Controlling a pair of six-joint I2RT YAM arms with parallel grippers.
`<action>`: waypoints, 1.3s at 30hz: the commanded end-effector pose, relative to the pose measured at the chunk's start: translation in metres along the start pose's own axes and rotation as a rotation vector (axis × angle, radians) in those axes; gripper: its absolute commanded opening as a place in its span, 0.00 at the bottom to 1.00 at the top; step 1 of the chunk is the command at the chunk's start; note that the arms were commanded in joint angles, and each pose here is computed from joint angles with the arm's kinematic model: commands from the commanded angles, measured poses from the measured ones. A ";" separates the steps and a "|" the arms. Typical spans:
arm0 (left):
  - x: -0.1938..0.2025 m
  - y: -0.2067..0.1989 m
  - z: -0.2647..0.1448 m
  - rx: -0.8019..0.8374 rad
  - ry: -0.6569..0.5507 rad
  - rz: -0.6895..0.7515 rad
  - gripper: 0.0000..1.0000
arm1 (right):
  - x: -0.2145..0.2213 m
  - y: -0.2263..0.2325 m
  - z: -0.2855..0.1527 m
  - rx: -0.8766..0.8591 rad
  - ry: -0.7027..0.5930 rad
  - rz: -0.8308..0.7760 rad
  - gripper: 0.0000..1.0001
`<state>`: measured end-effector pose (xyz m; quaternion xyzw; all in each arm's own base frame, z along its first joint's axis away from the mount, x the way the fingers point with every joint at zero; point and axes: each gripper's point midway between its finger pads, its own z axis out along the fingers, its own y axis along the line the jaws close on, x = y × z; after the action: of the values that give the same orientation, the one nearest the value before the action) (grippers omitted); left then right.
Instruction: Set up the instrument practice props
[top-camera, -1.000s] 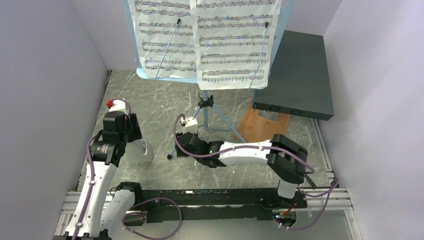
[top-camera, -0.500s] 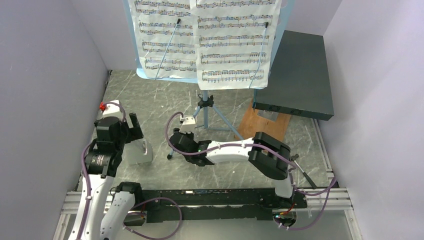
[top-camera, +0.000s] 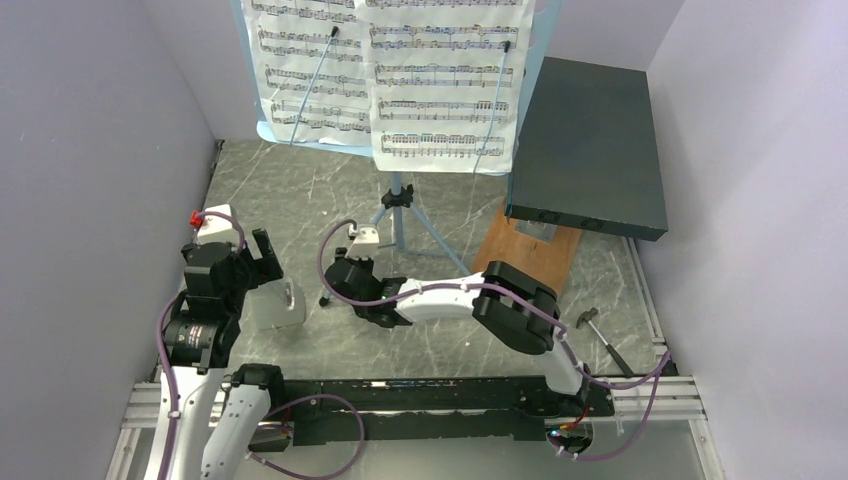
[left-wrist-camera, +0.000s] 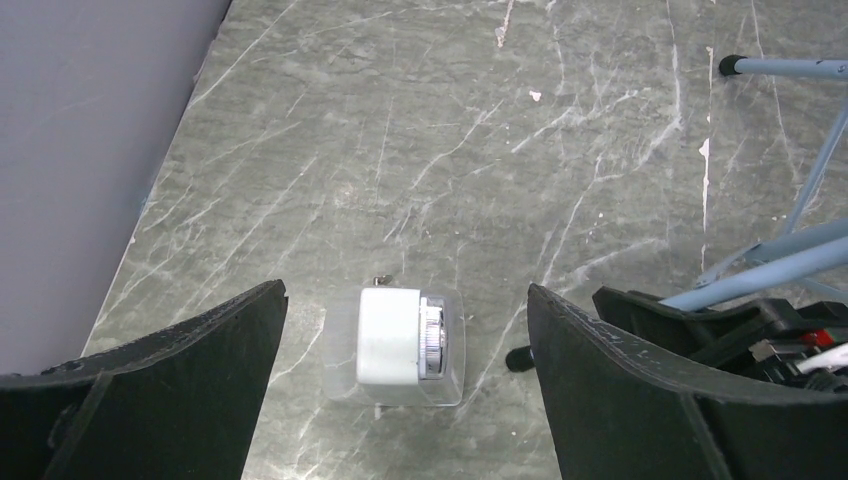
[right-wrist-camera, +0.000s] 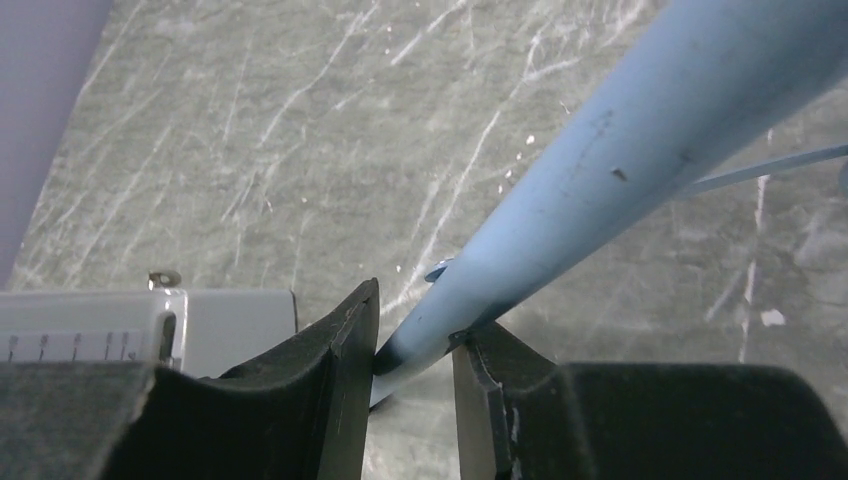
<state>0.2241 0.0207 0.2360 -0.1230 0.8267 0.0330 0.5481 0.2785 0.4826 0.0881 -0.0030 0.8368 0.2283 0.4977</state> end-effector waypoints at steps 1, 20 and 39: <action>-0.010 -0.001 0.001 0.004 -0.043 -0.002 0.95 | -0.029 0.014 0.017 -0.021 -0.094 0.008 0.24; -0.011 -0.001 0.000 0.003 -0.044 -0.004 0.95 | -0.031 0.037 0.057 -0.134 -0.137 -0.002 0.20; -0.010 -0.001 0.000 0.001 -0.041 -0.006 0.95 | -0.045 0.022 0.097 -0.236 -0.136 -0.105 0.17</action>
<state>0.2240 0.0207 0.2361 -0.1230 0.8266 0.0330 0.5482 0.3585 0.5312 0.0936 -0.0435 0.7784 0.3172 0.5399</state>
